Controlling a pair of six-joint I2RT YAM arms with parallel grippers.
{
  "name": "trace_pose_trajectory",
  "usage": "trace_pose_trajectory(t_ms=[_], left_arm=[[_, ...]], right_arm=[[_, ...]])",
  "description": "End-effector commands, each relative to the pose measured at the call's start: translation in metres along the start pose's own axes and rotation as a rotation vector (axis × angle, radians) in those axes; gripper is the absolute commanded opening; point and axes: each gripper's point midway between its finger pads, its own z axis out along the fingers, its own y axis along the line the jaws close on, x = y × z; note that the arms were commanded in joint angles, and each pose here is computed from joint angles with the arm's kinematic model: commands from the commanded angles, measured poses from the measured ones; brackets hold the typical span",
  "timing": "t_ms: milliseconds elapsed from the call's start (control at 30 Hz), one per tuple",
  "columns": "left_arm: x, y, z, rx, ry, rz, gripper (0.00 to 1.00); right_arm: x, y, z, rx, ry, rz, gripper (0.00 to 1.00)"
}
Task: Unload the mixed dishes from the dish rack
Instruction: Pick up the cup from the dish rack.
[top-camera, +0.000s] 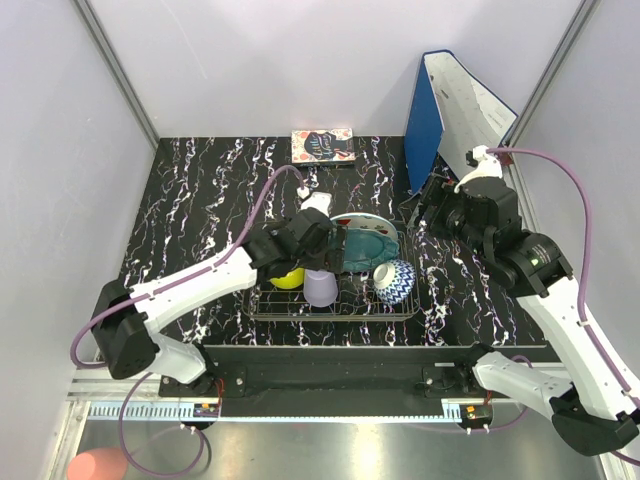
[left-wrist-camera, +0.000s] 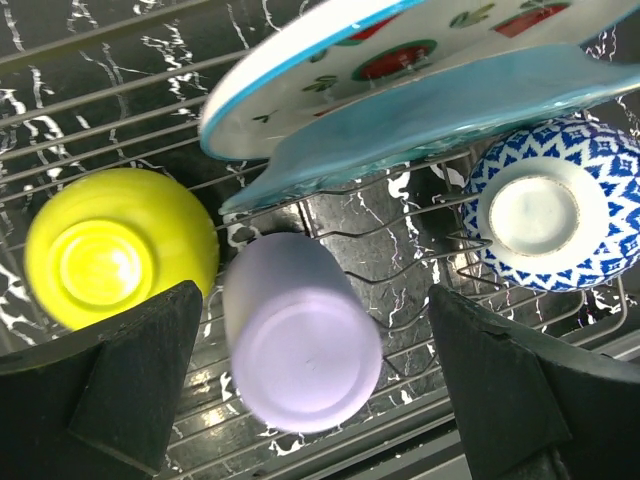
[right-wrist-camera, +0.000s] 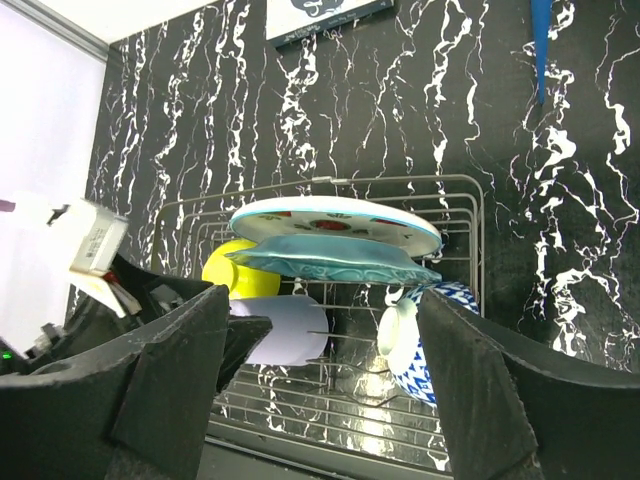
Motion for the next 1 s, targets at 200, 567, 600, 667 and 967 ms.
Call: trace_pose_trajectory(t_ms=[200,567,600,667,967], left_arm=[[0.006,-0.009,0.01,0.015,0.008,-0.032,0.99],[0.019,0.003,0.001,0.0,0.015,-0.04,0.92],[0.02,0.004,0.001,-0.001,0.019,-0.039,0.9],[0.022,0.004,-0.001,0.002,0.019,-0.042,0.82],[0.018,0.005,-0.011,0.01,-0.001,-0.032,0.4]], right_arm=[[0.005,-0.003,-0.005,-0.011,-0.002,-0.03,0.84],[0.014,-0.006,0.001,-0.006,0.019,-0.018,0.84],[0.015,-0.006,0.001,-0.004,0.021,-0.017,0.84],[0.016,-0.007,0.001,-0.005,0.02,-0.014,0.84],[0.011,-0.005,-0.001,-0.006,0.003,-0.002,0.83]])
